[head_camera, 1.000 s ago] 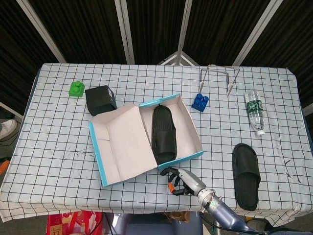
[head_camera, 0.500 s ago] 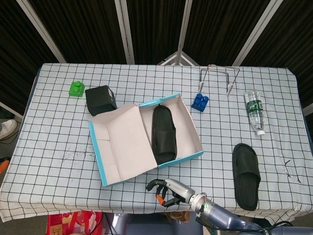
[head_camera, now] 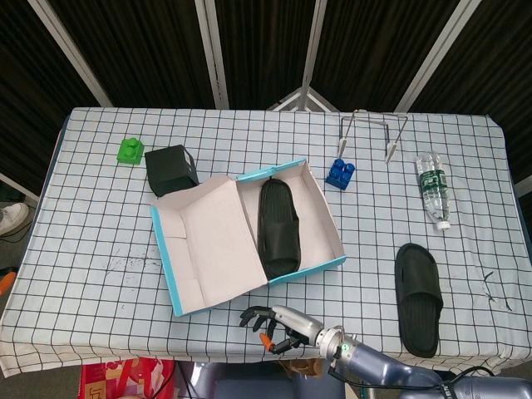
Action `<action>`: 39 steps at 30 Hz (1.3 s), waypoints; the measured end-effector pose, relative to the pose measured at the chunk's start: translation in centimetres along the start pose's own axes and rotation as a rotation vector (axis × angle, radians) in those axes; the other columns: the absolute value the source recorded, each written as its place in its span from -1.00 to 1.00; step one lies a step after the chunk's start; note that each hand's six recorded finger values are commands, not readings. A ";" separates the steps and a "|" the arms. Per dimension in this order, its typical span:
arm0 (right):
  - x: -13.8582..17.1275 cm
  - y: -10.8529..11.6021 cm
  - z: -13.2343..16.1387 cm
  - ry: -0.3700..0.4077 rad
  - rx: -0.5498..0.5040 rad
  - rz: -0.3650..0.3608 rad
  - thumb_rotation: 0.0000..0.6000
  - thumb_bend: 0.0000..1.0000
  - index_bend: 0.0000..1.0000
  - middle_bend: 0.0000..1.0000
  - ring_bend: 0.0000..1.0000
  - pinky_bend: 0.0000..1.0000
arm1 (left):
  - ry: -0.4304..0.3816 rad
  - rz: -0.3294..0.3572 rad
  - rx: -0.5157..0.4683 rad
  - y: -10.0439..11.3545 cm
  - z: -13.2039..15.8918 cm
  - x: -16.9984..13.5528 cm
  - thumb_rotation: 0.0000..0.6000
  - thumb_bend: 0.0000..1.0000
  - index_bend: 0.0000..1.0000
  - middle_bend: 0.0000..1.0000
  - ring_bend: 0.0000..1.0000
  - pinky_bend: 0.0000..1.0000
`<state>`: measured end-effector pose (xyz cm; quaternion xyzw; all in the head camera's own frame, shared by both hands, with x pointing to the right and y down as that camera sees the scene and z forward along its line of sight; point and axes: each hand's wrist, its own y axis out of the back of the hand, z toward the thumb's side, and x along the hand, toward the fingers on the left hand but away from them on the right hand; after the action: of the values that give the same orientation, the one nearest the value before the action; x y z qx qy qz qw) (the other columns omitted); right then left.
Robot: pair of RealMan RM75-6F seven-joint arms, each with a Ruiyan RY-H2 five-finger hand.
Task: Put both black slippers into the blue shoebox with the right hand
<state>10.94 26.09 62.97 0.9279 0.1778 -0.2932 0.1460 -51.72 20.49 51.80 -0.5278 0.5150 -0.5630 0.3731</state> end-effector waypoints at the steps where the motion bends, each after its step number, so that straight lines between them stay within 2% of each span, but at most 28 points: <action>1: -0.1 0.1 0.0 0.004 0.004 -0.006 1.00 0.36 -0.41 -0.72 -0.46 -0.15 | 0.000 0.000 0.001 0.0 0.0 0.0 1.00 -0.93 -0.54 -0.91 -1.00 -0.91; 12: -1.1 1.7 0.3 0.046 -0.018 -0.094 1.00 0.41 -0.41 -0.80 -0.47 -0.15 | -0.001 -0.003 0.002 -0.1 0.1 0.0 1.00 -0.93 -0.54 -0.91 -1.00 -0.91; 31: -3.1 1.0 2.4 0.097 -0.036 -0.103 1.00 0.50 -0.47 -0.91 -0.47 -0.15 | -0.004 -0.005 0.001 -0.1 0.1 0.0 1.00 -0.93 -0.54 -0.91 -1.00 -0.91; 39: -4.3 1.0 2.7 0.090 -0.055 -0.115 1.00 0.54 -0.48 -0.94 -0.47 -0.15 | -0.002 -0.003 0.000 0.0 0.0 0.0 1.00 -0.93 -0.54 -0.91 -1.00 -0.91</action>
<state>6.71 23.16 63.59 0.9241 0.2451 -0.2542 0.1462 -51.74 20.47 51.82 -0.5291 0.5139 -0.5629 0.3730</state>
